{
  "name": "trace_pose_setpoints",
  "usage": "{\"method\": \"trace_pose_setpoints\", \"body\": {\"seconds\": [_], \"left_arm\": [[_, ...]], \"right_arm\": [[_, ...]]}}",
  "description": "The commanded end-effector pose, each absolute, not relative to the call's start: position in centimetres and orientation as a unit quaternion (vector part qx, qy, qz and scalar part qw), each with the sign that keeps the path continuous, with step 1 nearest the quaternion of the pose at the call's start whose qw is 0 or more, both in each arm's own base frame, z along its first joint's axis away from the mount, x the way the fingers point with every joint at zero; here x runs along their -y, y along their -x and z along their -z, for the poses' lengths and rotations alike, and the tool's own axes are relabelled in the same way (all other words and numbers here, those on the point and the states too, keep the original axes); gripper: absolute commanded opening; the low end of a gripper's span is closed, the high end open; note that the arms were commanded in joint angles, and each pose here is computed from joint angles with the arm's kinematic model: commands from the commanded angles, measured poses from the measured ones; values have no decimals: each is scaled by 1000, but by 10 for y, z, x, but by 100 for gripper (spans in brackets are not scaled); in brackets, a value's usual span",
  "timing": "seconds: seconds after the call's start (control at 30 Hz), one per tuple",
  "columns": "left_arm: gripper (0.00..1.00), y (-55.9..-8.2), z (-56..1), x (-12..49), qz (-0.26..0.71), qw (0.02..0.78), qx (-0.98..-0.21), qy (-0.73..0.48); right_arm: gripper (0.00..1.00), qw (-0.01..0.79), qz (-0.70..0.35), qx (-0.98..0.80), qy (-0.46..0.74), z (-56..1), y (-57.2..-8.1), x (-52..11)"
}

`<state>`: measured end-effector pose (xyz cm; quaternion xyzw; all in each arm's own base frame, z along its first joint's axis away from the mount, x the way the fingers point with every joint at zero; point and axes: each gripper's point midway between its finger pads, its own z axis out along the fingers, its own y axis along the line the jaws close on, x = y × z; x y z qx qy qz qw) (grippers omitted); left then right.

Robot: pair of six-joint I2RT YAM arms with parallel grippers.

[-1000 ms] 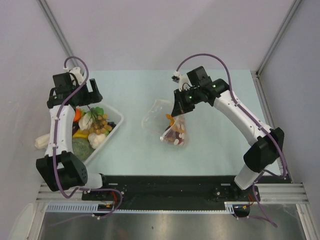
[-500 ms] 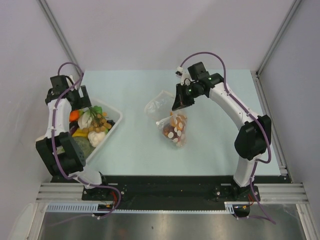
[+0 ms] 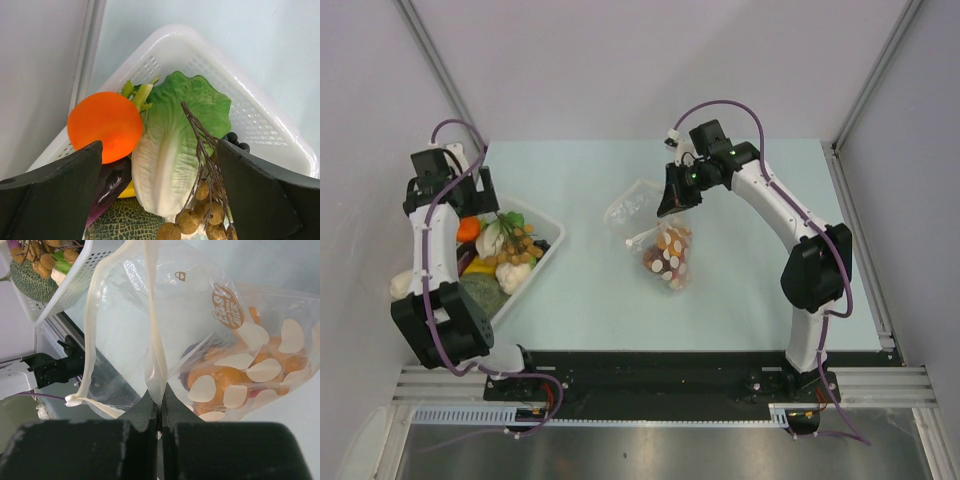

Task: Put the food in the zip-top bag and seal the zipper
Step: Pick up the fake fruit from the bin.

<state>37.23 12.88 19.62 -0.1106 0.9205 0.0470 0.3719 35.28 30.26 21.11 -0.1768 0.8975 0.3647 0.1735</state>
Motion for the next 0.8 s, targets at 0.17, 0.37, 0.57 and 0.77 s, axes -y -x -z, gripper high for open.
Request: {"method": "trace_pose_setpoints", "body": {"seconds": [0.17, 0.37, 0.57, 0.77], "left_arm": [[100, -368, -205, -169, -115, 370, -912, 133], [100, -372, -173, -192, -150, 338, -919, 134], [100, -373, -136, -192, -141, 314, -931, 117], [95, -382, -126, -185, -112, 317, -935, 116]], "right_arm": [[0, 198, -381, -883, 189, -232, -359, -310], [0, 213, -378, -879, 197, -239, -363, -311], [0, 219, -371, -879, 204, -239, -362, -311], [0, 218, -367, -881, 204, -237, -363, -309]]}}
